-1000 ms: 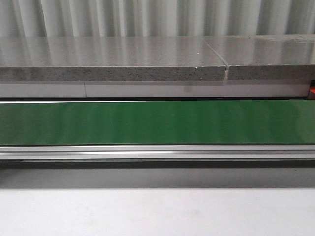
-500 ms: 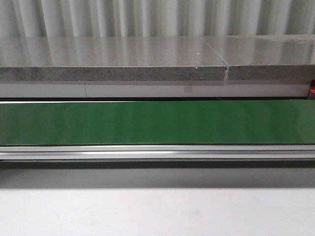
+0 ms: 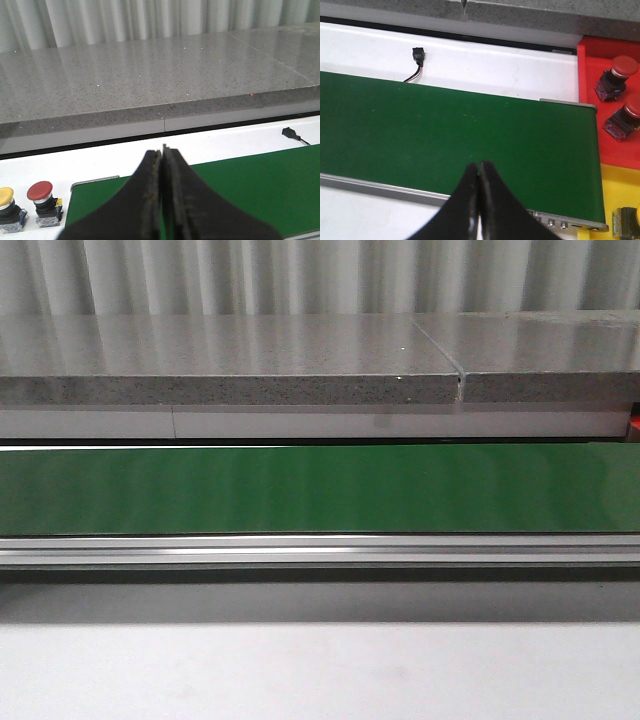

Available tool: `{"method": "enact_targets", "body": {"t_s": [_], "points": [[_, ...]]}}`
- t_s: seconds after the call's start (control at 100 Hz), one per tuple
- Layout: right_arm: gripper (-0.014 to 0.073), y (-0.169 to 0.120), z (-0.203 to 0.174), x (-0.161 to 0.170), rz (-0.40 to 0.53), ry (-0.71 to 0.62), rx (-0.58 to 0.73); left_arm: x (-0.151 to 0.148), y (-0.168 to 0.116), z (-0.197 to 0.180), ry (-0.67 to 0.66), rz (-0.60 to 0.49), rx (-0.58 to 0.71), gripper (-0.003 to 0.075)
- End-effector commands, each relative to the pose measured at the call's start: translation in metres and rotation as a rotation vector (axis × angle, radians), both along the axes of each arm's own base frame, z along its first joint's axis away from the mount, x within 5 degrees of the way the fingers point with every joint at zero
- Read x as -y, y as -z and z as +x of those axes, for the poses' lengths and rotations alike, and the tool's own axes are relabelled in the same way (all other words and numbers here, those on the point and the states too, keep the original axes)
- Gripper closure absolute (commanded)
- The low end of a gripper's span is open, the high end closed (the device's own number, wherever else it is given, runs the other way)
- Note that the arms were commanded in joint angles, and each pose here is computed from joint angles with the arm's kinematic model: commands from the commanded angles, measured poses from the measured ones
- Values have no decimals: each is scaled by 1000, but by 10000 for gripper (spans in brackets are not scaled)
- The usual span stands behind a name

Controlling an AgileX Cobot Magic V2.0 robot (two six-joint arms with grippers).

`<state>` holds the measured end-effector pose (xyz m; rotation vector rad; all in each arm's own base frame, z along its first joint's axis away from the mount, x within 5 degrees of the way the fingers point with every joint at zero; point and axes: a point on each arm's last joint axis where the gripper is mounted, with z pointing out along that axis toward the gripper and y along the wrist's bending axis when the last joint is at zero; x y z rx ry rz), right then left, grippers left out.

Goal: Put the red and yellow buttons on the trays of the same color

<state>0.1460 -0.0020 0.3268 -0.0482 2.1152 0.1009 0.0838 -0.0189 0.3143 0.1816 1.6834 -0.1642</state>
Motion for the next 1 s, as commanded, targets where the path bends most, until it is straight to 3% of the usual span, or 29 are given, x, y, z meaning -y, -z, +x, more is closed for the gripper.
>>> {"method": "enact_targets", "body": {"t_s": [0.0, 0.24, 0.31, 0.38, 0.55, 0.62, 0.81, 0.99], "points": [[663, -13, 1, 1, -6, 15, 85, -1, -16, 0, -15, -34, 97, 740], [663, -13, 1, 1, -6, 15, 85, -1, -16, 0, -15, -34, 97, 736], [663, -13, 1, 1, -6, 15, 85, -1, -16, 0, -15, -34, 97, 693], [663, -13, 1, 1, -6, 15, 85, -1, -16, 0, -15, -34, 95, 587], [663, -13, 1, 1, -6, 15, 85, -1, -16, 0, -13, -33, 89, 193], [663, -13, 1, 1, -6, 15, 85, -1, -16, 0, -14, -34, 94, 106], [663, -13, 1, 1, -6, 15, 85, -2, -17, 0, -18, -36, 106, 102], [663, -13, 1, 1, -6, 15, 85, -5, -31, 12, -77, -115, 99, 102]]}}
